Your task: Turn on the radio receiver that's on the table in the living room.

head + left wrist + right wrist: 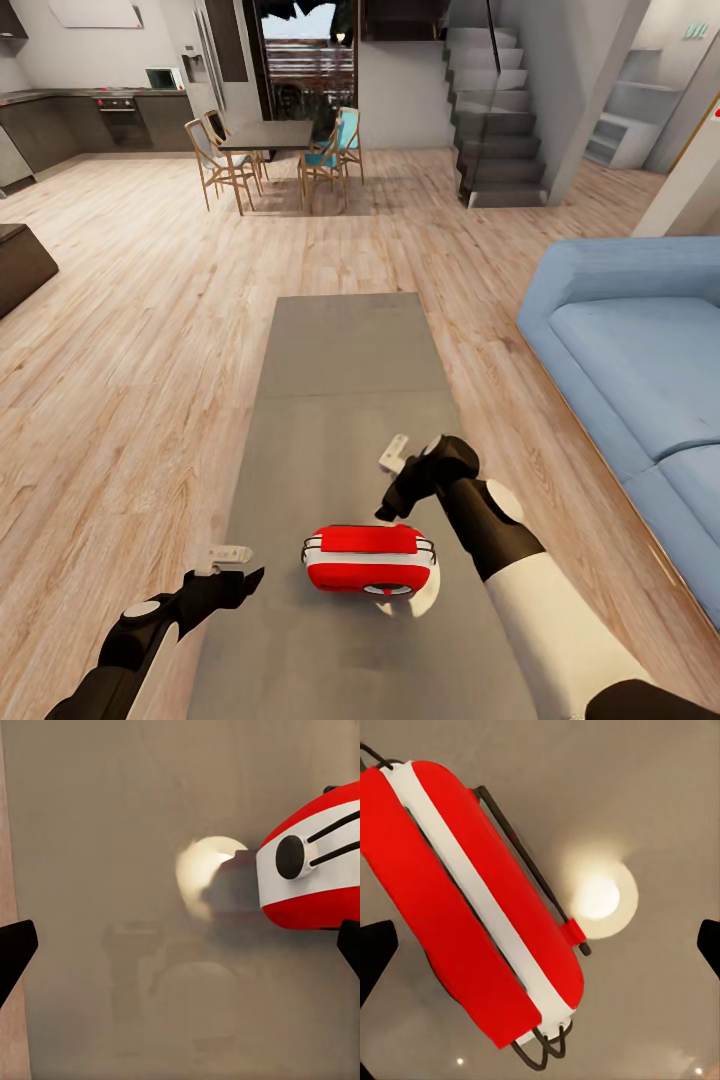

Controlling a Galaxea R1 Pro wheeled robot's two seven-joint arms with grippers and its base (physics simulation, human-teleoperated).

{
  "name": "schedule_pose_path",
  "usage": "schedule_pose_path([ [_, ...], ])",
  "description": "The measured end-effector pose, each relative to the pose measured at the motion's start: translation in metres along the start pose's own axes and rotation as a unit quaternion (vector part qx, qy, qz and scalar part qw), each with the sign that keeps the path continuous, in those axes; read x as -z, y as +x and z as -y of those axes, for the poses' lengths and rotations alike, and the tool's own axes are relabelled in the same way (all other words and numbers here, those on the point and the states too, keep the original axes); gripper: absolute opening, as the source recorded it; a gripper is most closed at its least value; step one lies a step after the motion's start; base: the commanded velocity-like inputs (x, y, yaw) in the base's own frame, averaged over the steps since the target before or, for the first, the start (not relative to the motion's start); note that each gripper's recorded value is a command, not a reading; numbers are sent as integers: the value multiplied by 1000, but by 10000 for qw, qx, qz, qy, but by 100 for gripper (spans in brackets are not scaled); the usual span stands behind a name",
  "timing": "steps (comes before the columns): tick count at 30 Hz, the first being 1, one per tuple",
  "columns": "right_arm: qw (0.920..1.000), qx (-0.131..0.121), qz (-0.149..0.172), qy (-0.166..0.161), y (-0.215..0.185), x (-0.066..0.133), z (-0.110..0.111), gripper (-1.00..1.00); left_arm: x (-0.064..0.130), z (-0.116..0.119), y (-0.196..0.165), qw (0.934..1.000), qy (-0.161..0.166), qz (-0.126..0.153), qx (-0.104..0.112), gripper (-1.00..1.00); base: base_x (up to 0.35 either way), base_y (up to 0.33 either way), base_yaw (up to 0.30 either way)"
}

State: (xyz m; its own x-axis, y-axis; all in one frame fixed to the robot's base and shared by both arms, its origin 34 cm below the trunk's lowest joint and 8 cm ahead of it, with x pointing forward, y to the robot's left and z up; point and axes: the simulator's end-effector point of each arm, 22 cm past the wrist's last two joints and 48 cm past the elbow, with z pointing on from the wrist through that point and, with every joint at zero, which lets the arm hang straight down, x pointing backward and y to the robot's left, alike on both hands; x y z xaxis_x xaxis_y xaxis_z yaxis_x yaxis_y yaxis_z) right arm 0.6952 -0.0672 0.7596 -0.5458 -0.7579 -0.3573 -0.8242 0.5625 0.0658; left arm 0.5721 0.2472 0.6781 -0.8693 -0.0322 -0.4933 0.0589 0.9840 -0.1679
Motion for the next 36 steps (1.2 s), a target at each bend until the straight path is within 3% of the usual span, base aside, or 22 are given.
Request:
schedule_pose_path([
  [8, 9997, -40, -194, -133, 3, -10, 4, 100, 0, 0, 0, 10000, -6, 1, 0, 100, 0, 0, 0],
  [15, 9993, -21, -270, -243, 4, -23, -8, 100, 0, 0, 0, 10000, -6, 2, 0, 100, 0, 0, 0],
  [20, 9992, 87, -368, -108, 13, -38, -8, 100, 0, -1, 0, 10000, -12, 0, -5, 100, 0, 0, 0],
  [36, 9988, 65, -477, -75, 24, -48, -8, 100, 0, -1, -1, 10000, -10, 4, -4, 100, 0, 0, 0],
])
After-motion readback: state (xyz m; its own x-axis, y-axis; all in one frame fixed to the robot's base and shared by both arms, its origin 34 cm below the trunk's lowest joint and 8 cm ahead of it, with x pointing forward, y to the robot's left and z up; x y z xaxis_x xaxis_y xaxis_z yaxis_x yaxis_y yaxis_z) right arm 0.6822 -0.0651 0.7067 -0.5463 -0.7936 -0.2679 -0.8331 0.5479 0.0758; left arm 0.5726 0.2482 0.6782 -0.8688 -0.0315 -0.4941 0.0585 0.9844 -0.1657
